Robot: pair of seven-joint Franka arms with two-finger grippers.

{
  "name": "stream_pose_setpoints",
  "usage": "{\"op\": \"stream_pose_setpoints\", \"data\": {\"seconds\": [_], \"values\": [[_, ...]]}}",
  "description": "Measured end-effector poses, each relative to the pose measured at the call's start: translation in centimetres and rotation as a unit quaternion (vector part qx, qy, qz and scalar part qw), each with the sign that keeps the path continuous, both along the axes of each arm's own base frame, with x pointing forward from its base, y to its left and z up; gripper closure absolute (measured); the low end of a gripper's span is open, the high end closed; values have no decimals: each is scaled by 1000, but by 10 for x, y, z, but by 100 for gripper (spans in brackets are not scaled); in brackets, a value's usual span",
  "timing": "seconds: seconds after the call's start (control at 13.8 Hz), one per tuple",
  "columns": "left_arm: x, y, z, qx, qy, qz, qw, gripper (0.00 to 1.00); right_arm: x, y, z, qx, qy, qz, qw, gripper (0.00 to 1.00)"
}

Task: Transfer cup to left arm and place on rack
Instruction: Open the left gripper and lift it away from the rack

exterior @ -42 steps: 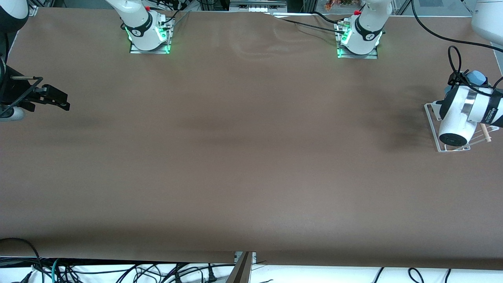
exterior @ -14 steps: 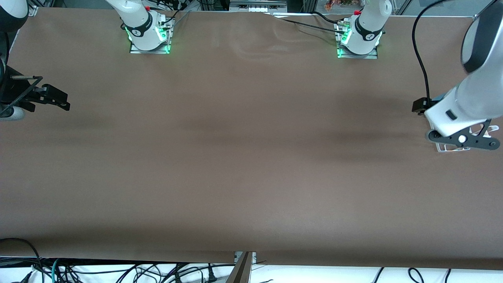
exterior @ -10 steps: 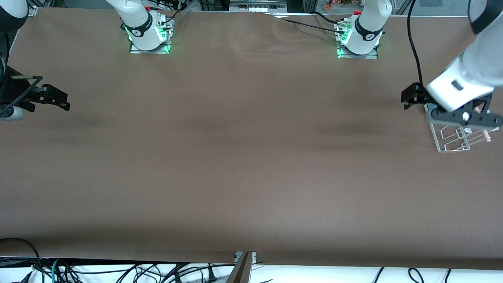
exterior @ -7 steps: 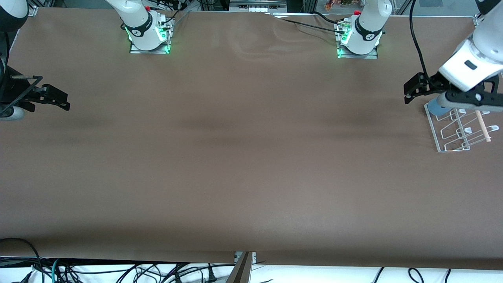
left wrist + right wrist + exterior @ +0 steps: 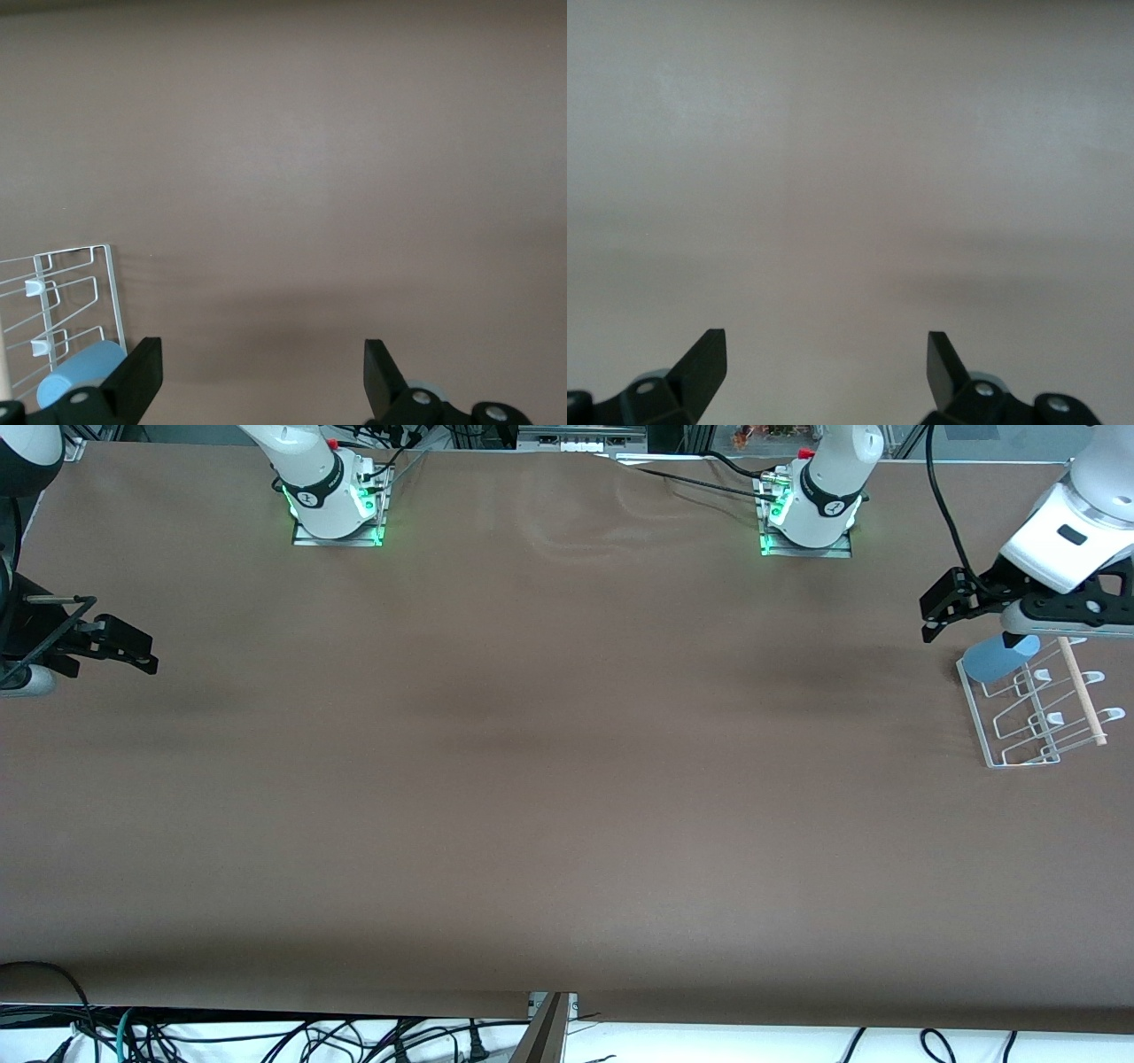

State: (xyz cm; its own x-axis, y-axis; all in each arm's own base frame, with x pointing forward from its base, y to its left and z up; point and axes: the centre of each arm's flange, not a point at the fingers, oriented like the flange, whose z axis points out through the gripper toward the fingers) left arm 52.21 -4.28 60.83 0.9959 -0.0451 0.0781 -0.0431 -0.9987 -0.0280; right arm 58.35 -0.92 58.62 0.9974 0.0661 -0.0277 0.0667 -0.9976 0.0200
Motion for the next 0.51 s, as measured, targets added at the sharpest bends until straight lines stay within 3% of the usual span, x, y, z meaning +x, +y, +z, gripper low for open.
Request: {"op": "stream_pose_setpoints", "data": {"seconds": [0.51], "values": [[2, 29, 18, -22, -6, 32, 999, 0, 0, 0, 0, 0, 0, 0, 1000, 0]]}}
